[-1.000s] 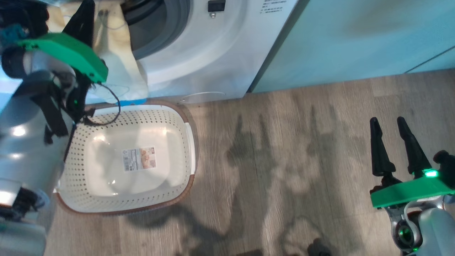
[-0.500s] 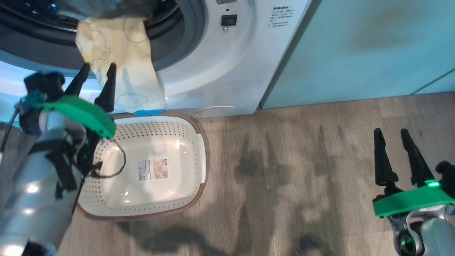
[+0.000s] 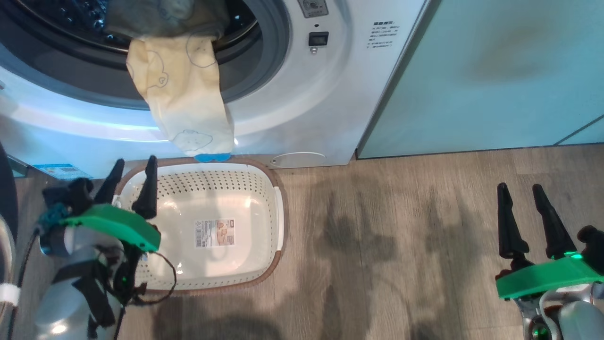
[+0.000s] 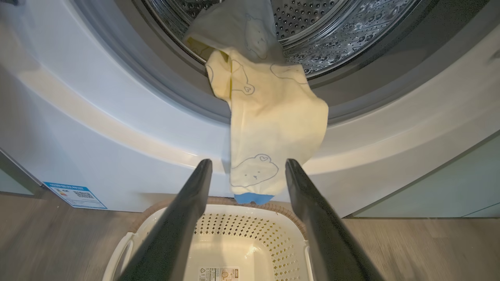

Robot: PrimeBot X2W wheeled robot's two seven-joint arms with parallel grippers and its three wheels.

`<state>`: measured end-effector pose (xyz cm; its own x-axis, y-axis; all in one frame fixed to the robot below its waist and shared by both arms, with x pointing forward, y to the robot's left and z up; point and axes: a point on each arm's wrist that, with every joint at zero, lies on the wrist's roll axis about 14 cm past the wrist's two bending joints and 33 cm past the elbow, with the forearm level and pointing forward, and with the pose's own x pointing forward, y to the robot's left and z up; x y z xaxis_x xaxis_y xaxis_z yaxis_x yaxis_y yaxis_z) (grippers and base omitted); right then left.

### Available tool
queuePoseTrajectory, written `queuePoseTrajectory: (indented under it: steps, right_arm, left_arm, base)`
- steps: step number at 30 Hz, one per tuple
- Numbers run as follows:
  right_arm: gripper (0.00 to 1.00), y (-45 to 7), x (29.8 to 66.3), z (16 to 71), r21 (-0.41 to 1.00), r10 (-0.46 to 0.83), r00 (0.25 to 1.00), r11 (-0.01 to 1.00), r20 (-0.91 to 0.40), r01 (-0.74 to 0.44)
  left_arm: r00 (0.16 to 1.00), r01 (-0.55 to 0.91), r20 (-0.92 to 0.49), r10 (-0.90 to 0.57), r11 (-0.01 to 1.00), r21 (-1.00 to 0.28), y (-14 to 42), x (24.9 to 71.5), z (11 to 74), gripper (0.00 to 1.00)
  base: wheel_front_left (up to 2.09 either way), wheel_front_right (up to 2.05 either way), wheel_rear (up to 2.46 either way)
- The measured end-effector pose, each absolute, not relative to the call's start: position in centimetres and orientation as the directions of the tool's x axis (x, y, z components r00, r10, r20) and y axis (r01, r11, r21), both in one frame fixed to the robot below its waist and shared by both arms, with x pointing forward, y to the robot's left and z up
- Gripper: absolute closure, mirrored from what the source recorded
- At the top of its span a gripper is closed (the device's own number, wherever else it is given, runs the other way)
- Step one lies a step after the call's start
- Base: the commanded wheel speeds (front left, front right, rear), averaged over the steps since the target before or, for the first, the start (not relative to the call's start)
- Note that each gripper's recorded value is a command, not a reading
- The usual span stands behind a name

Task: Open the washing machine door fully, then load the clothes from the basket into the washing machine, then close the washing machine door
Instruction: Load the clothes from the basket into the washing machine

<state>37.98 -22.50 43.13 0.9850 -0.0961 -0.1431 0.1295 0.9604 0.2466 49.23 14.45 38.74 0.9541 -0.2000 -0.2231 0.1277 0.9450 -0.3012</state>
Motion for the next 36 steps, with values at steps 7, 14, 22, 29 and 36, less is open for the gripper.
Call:
queuePoseTrajectory:
  steps: [7,14,22,29,36]
  right_arm:
    - [0.00,-22.5,38.1,43.3,0.243,-0.089,0.986,0.962,-0.139,0.121]
    - [0.00,-22.6,38.0,42.8,0.234,-0.088,0.984,0.964,-0.153,0.122]
    - [0.00,-23.0,37.8,41.7,0.223,-0.100,0.977,0.964,-0.189,0.142]
    - [0.00,-23.4,38.7,40.7,0.207,-0.106,0.972,0.967,-0.211,0.150]
    - [0.00,-24.1,39.2,39.5,0.184,-0.123,0.962,0.968,-0.242,0.170]
  left_arm:
    - [0.950,0.118,-0.243,-0.197,0.945,-0.304,14.2,48.0,38.0,0.00]
    - [0.926,0.105,-0.316,-0.204,0.947,-0.305,13.9,47.3,35.6,0.00]
    - [0.896,0.175,-0.344,-0.281,0.935,-0.307,11.3,49.5,34.3,0.00]
    - [0.873,0.181,-0.388,-0.297,0.934,-0.306,10.9,52.4,32.2,0.00]
    - [0.844,0.196,-0.435,-0.312,0.936,-0.291,10.6,54.5,29.6,0.00]
  base:
    - [0.00,0.00,0.00]
    - [0.00,0.00,0.00]
    - [0.00,0.00,0.00]
    - [0.00,0.00,0.00]
    - [0.00,0.00,0.00]
